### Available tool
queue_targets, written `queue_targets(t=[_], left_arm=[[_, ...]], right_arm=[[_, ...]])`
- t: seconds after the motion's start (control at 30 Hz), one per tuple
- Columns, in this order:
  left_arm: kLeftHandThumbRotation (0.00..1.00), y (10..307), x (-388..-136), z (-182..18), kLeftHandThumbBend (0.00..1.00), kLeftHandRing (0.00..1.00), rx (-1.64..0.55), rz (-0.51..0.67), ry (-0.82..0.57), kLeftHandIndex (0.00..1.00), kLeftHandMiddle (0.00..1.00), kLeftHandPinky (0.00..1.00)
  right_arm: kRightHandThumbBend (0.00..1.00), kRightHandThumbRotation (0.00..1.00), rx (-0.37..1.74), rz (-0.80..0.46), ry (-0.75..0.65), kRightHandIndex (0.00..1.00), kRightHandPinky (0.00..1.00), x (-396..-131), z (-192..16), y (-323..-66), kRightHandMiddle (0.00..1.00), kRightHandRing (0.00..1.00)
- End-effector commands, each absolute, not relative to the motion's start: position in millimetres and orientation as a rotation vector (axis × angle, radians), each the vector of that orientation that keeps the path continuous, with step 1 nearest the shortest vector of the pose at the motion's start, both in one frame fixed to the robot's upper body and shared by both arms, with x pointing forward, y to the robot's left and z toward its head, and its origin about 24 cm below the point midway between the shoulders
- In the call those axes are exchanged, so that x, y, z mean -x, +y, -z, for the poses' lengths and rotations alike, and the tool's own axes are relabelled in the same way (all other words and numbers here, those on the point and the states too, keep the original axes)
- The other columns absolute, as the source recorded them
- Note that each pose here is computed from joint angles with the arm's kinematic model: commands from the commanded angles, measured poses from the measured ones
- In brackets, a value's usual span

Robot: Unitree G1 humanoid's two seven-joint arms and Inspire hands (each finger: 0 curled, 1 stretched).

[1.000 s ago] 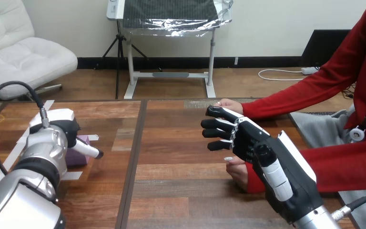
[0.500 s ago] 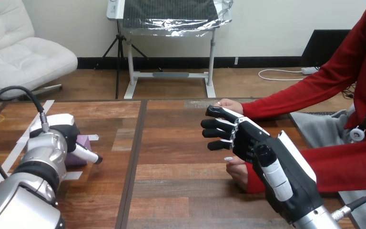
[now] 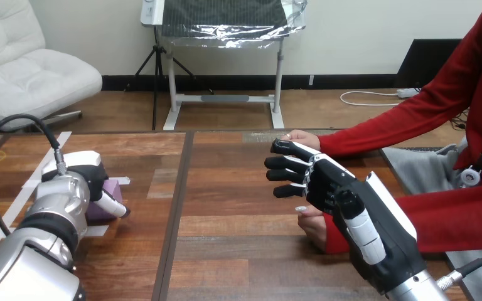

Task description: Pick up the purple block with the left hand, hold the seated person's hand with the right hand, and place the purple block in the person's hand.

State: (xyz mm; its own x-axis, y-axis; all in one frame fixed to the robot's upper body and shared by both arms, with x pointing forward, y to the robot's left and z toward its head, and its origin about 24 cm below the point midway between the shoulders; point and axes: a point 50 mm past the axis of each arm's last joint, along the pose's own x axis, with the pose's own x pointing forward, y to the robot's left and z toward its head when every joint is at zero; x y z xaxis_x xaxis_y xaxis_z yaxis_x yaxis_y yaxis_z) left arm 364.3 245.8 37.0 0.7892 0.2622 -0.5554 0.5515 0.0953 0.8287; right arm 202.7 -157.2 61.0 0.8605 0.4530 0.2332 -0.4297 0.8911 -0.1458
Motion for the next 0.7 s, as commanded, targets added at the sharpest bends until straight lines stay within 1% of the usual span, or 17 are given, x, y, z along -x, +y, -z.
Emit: queue_targets(t=[0.0,0.37,0.47,0.53,0.67], left_arm=[[0.24,245.2,-373.0,-52.4,0.47,0.84,-1.485,0.222,0.655,0.84,0.87,0.75],[0.18,245.7,-373.2,-53.3,0.38,0.82,-1.475,0.240,0.670,0.82,0.86,0.69],[0.14,245.7,-373.4,-53.7,0.38,0.79,-1.471,0.239,0.678,0.82,0.83,0.64],[0.09,245.7,-373.4,-53.8,0.41,0.73,-1.471,0.237,0.680,0.82,0.79,0.57],[0.05,245.7,-373.6,-54.1,0.45,0.67,-1.471,0.233,0.686,0.82,0.76,0.51]], right_arm=[[0.89,1.00,0.112,-0.466,-0.368,0.85,0.73,-206.1,-80.8,-158.4,0.81,0.80],[0.89,1.00,0.106,-0.471,-0.367,0.85,0.74,-206.4,-80.9,-158.4,0.82,0.80],[0.89,1.00,0.107,-0.471,-0.367,0.85,0.74,-206.3,-81.0,-158.3,0.82,0.80],[0.89,1.00,0.108,-0.470,-0.367,0.85,0.74,-206.3,-81.1,-158.3,0.82,0.80],[0.89,1.00,0.109,-0.472,-0.368,0.85,0.73,-206.4,-81.2,-158.2,0.82,0.80]])
